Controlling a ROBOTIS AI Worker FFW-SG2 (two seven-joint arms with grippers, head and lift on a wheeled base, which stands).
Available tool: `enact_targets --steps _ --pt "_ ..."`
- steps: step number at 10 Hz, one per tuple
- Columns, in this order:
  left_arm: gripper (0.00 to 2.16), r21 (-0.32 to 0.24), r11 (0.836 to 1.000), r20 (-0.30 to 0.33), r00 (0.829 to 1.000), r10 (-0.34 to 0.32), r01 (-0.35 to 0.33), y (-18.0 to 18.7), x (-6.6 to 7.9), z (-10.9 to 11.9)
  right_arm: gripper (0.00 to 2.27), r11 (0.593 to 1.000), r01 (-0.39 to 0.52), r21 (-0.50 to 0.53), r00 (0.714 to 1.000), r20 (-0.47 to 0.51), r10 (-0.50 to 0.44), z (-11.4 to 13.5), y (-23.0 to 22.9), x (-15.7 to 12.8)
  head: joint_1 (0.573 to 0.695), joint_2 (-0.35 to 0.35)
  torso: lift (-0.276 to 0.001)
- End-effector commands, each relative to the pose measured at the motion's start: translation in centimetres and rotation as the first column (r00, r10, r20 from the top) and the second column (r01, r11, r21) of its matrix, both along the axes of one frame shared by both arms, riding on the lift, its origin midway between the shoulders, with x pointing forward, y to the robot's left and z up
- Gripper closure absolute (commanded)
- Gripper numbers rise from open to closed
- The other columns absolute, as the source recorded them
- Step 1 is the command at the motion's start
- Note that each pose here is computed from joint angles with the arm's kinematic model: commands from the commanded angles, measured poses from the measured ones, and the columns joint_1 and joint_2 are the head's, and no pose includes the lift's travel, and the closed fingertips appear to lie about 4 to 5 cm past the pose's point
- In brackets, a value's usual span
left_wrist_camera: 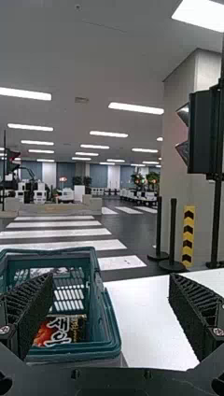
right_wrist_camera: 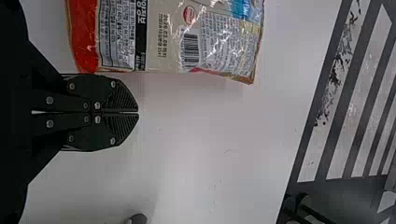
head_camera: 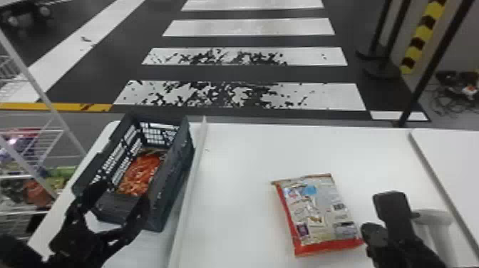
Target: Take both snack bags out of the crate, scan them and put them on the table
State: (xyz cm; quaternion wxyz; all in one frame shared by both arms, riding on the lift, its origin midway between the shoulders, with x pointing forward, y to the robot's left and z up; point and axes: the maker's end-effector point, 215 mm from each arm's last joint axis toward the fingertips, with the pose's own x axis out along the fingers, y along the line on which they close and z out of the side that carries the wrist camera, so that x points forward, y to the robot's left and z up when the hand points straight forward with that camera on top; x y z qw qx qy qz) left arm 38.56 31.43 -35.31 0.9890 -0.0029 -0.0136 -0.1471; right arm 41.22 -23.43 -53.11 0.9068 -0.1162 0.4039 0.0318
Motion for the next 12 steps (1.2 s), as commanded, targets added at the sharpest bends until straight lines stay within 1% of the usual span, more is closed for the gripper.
enact_targets --steps 1,3,5,7,9,12 --pt "0.08 0.0 1.0 -0.001 1.0 0.001 -0.001 0.0 0.0 -0.1 2.26 1.0 -0.017 0.018 1.0 -0.007 0.017 0.2 1.0 -0.7 0.695 0.11 -0.092" --pt "0.08 -0.002 1.0 -0.002 1.0 0.003 -0.003 0.1 0.1 -0.2 2.26 0.999 -0.028 0.043 1.0 -0.011 0.028 0.9 1.9 -1.4 0.695 0.132 -0.092" --pt "0.08 -0.004 1.0 -0.003 1.0 0.002 -0.002 0.0 0.2 -0.3 2.26 0.999 -0.013 0.041 0.999 -0.042 0.015 0.7 1.6 -2.3 0.695 0.143 -0.092" --pt "0.08 -0.006 1.0 -0.004 1.0 0.0 0.0 -0.1 0.3 -0.4 2.26 0.998 -0.016 0.059 0.997 -0.07 0.02 0.6 2.0 -3.1 0.695 0.142 -0.092" --pt "0.08 -0.007 1.0 -0.003 1.0 -0.001 0.001 -0.1 0.4 -0.4 2.26 0.995 -0.039 0.091 0.996 -0.071 0.045 0.9 3.1 -3.4 0.695 0.148 -0.092" --pt "0.08 -0.007 1.0 -0.003 1.0 0.001 -0.001 -0.1 0.4 -0.5 2.26 0.994 -0.042 0.101 0.996 -0.068 0.049 1.2 3.3 -3.5 0.695 0.164 -0.092"
